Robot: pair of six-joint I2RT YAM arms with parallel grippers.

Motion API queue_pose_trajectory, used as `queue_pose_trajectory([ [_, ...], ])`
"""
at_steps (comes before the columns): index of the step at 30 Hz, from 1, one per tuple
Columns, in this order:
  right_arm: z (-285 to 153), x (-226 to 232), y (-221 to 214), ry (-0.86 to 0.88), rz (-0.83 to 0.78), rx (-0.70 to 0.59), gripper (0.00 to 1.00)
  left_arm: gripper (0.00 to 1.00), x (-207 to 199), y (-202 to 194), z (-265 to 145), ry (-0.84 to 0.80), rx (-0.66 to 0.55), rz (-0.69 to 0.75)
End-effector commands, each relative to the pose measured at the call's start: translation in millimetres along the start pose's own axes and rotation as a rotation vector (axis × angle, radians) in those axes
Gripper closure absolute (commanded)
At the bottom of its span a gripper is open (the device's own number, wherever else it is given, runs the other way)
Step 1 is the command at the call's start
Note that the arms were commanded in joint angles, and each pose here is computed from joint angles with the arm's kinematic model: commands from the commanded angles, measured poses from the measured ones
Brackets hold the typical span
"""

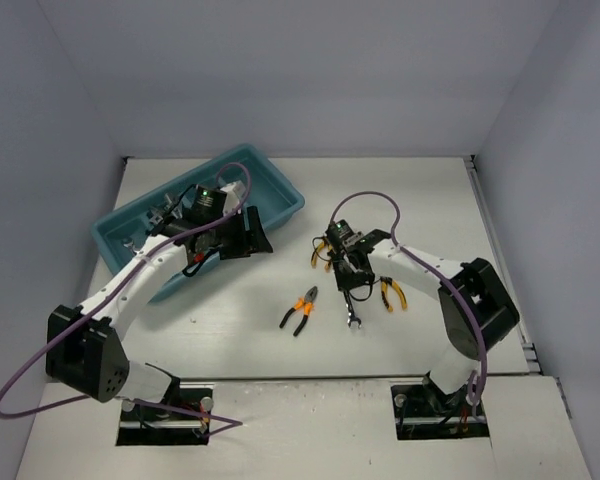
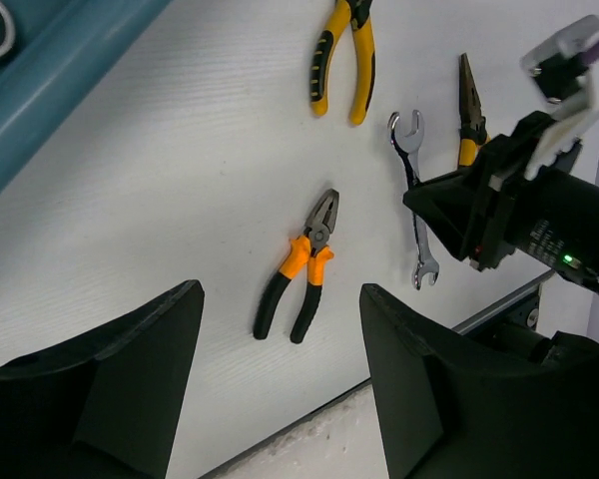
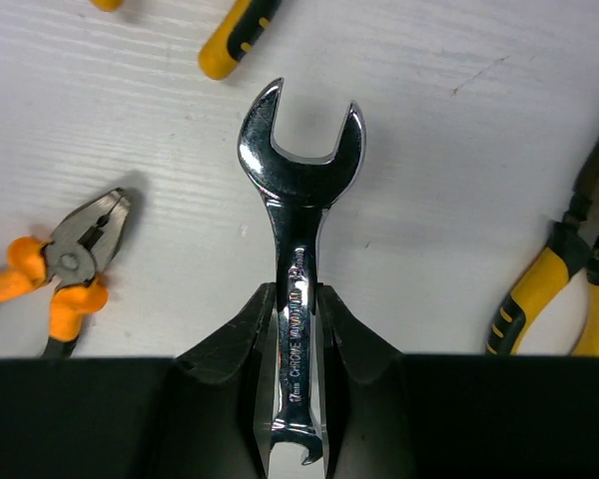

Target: Sort the tools into containers

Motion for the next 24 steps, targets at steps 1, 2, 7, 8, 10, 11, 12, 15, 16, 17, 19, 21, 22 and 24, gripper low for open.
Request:
queue_pose_trajectory([
  [1,-33,18,23,0.106,-0.033,-0.102,1.00,0.39,-34,36,10,-0.131,-0.153,0.004],
  [2,-35,20,25,0.117,-0.036,-0.109,1.00,0.39,-37,38,13,-0.145,-0.164,0.001],
  [7,-51,41,31,0.218,-0.050,-0.133,1.00,0.39,-51,44,26,-0.209,-0.210,-0.024],
  [8,-56,45,34,0.239,-0.053,-0.145,1.00,0.39,-54,46,28,-0.224,-0.224,-0.024],
  [10,-65,52,40,0.273,-0.051,-0.169,1.00,0.39,-60,45,35,-0.241,-0.221,-0.035],
  [11,-69,55,43,0.291,-0.052,-0.175,1.00,0.39,-65,47,37,-0.258,-0.232,-0.034],
  [12,-72,58,45,0.308,-0.053,-0.182,1.00,0.39,-70,50,39,-0.276,-0.247,-0.031],
  [15,-82,68,49,0.351,-0.056,-0.197,1.00,0.39,-79,45,50,-0.306,-0.220,-0.052],
  [16,-85,70,50,0.360,-0.058,-0.204,1.00,0.39,-82,43,52,-0.308,-0.212,-0.050],
  [17,-87,73,51,0.373,-0.059,-0.207,1.00,0.40,-85,42,55,-0.312,-0.206,-0.049],
  [19,-91,77,52,0.394,-0.059,-0.211,1.00,0.39,-90,40,58,-0.321,-0.197,-0.046],
  [21,-95,81,52,0.414,-0.059,-0.217,1.00,0.39,-95,39,59,-0.332,-0.195,-0.039],
  [22,-97,84,53,0.426,-0.060,-0.221,1.00,0.40,-98,40,59,-0.337,-0.197,-0.036],
  [24,-103,89,56,0.450,-0.056,-0.240,1.00,0.40,-101,41,59,-0.345,-0.196,-0.032],
])
Point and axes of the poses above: each gripper's point midway between its finger pads, its own z axis out along the fingers, its own x axis along the line the jaws close on, y = z × x, the point moved 1 cm from there along -z, back along the fingers, and after that the axes turned 12 degrees about z, right-handed, at the moved point
